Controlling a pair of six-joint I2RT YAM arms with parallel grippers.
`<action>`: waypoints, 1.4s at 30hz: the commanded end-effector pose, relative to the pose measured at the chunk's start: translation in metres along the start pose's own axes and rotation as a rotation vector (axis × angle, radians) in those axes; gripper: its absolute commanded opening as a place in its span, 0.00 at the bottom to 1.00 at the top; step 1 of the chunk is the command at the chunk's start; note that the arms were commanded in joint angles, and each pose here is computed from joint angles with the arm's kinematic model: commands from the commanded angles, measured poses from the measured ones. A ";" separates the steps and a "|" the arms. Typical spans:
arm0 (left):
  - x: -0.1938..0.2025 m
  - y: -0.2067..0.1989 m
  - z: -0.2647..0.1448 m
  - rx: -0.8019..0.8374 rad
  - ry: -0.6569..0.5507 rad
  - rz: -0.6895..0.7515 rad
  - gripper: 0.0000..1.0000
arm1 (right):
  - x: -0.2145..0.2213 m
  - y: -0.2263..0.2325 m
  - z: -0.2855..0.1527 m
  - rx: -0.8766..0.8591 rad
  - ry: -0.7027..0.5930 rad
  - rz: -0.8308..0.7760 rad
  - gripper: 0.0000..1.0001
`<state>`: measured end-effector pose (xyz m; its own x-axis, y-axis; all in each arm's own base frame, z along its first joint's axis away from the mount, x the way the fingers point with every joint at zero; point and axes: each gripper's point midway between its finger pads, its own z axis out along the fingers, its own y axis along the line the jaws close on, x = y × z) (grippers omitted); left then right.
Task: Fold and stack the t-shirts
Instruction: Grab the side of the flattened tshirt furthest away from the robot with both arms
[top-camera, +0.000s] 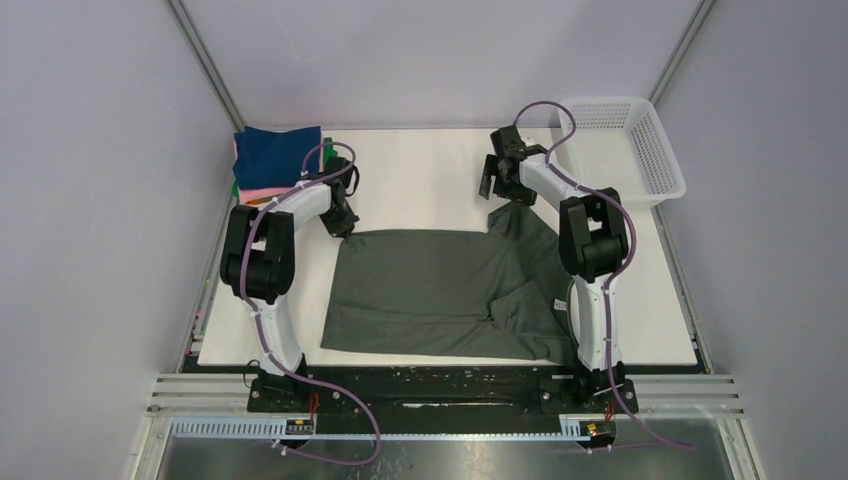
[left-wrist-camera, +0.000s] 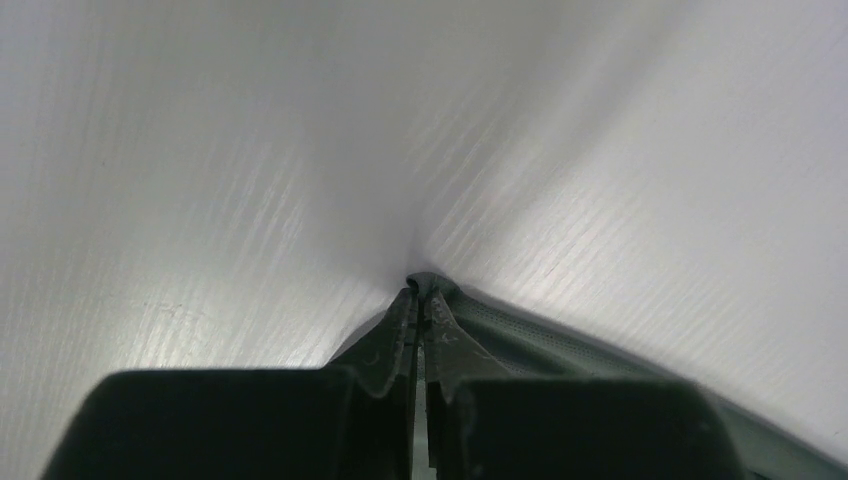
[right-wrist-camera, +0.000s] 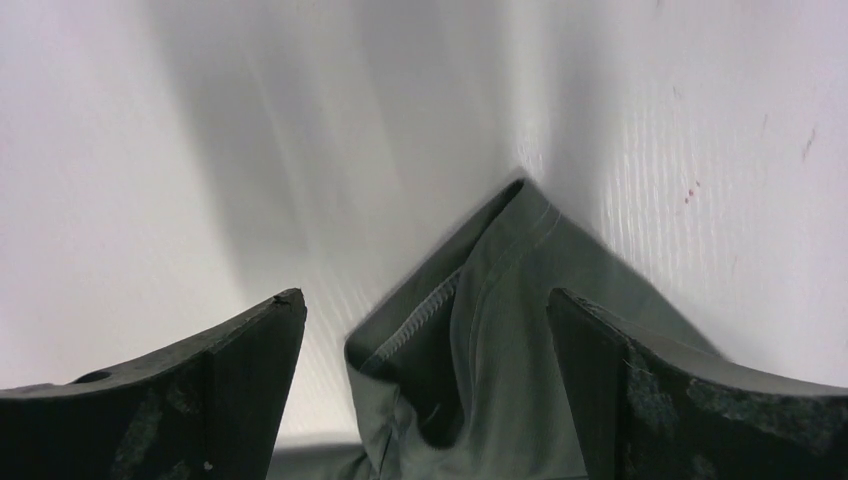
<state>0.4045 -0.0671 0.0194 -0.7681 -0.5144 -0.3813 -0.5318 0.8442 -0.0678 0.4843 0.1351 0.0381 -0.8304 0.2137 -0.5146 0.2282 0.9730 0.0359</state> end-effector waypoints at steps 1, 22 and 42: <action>-0.009 -0.001 -0.021 0.043 -0.052 0.001 0.00 | 0.010 -0.011 0.003 0.085 0.116 -0.062 0.99; -0.009 0.006 -0.034 0.046 -0.076 -0.010 0.00 | 0.035 -0.015 0.007 0.104 0.261 -0.112 0.33; 0.010 0.013 -0.059 0.146 -0.094 -0.036 0.00 | 0.036 -0.024 -0.088 -0.120 -0.029 -0.096 0.00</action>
<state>0.3671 -0.0628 0.0468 -0.7446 -0.5221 -0.4160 -0.5214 0.8440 -0.1259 0.4095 0.1218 0.0609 -0.8910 0.1171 -0.4386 0.1175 0.9927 0.0264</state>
